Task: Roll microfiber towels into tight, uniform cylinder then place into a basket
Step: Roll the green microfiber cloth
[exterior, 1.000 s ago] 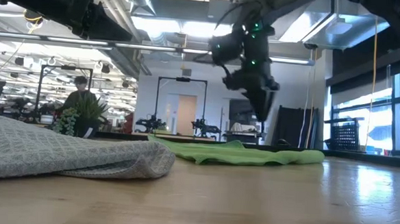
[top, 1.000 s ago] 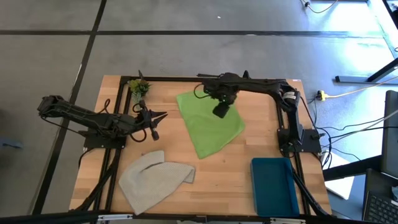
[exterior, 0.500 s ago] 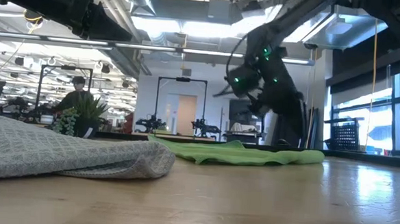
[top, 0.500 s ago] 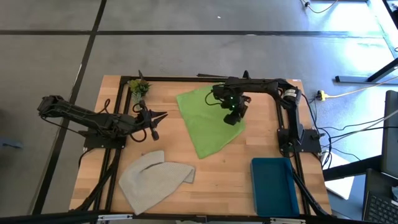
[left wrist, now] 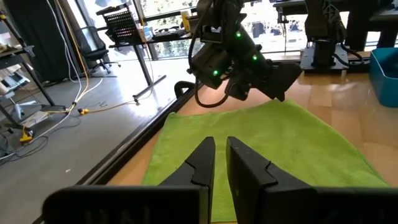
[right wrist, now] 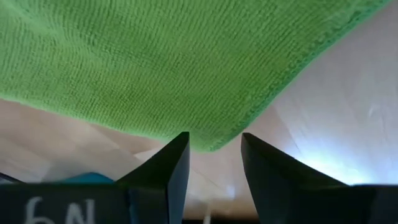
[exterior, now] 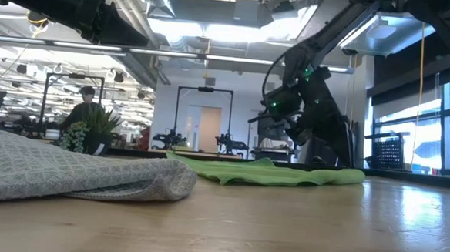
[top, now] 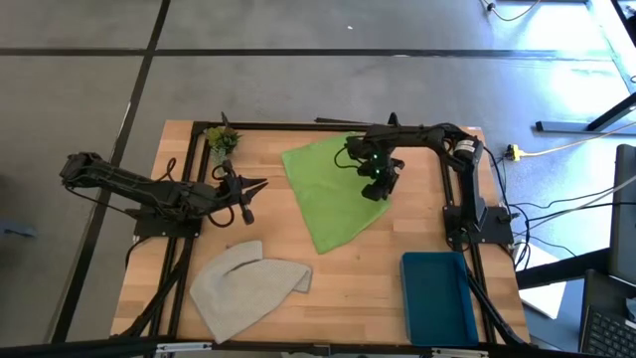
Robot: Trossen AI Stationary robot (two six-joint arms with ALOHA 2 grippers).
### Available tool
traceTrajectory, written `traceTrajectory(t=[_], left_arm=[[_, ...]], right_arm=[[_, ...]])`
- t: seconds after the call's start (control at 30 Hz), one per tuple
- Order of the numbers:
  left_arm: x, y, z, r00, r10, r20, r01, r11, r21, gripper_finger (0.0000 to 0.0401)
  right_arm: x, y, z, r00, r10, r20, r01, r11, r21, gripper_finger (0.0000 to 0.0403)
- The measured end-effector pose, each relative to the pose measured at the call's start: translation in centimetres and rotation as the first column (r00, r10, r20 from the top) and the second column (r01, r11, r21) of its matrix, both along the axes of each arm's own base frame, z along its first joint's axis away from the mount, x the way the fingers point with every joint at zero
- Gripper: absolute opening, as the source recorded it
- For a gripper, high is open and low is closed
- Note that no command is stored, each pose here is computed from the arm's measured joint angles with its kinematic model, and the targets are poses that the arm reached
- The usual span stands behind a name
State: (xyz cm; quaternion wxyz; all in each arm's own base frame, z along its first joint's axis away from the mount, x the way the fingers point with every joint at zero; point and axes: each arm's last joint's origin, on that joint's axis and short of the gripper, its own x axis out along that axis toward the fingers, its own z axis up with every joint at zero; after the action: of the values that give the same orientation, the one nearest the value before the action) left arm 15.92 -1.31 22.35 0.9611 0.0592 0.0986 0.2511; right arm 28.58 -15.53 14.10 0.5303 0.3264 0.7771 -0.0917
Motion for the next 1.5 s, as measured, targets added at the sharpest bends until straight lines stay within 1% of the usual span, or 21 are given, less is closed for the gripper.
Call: traceTrajectory(t=[0.43, 0.7, 0.83, 1.03, 1.27, 1.37, 1.5], left_arm=[[0.0, 0.0, 0.0, 1.000, 0.000, 0.000, 0.000, 1.000, 0.000, 0.0030], [0.0, 0.0, 0.0, 1.000, -0.001, 0.000, 0.001, 1.000, 0.000, 0.0030], [0.0, 0.0, 0.0, 1.000, -0.001, 0.000, 0.001, 1.000, 0.000, 0.0030], [0.0, 0.0, 0.0, 1.000, -0.001, 0.000, 0.001, 1.000, 0.000, 0.0030], [0.0, 0.0, 0.0, 1.000, -0.001, -0.001, 0.001, 1.000, 0.000, 0.0030], [0.0, 0.0, 0.0, 1.000, 0.000, 0.000, 0.000, 1.000, 0.000, 0.0030], [0.0, 0.0, 0.0, 1.000, 0.000, 0.000, 0.000, 1.000, 0.000, 0.0030]], right_arm=[[-0.9, -1.4, -0.3, 0.998, -0.065, 0.027, 0.064, 0.998, 0.029, 0.0147], [-2.0, -0.4, -2.2, 0.996, -0.081, 0.039, 0.075, 0.990, 0.118, 0.0147], [-2.0, 0.0, -2.2, 0.988, -0.084, 0.126, 0.053, 0.971, 0.233, 0.0147], [-1.4, 0.0, -2.3, 0.965, -0.085, 0.247, 0.013, 0.960, 0.280, 0.0147], [-0.2, 0.5, -2.3, 0.907, -0.146, 0.395, -0.011, 0.929, 0.369, 0.0147], [0.5, 1.2, -2.3, 0.893, -0.131, 0.429, -0.044, 0.926, 0.375, 0.0147], [2.0, 2.3, -2.5, 0.871, -0.102, 0.481, -0.077, 0.938, 0.337, 0.0147]])
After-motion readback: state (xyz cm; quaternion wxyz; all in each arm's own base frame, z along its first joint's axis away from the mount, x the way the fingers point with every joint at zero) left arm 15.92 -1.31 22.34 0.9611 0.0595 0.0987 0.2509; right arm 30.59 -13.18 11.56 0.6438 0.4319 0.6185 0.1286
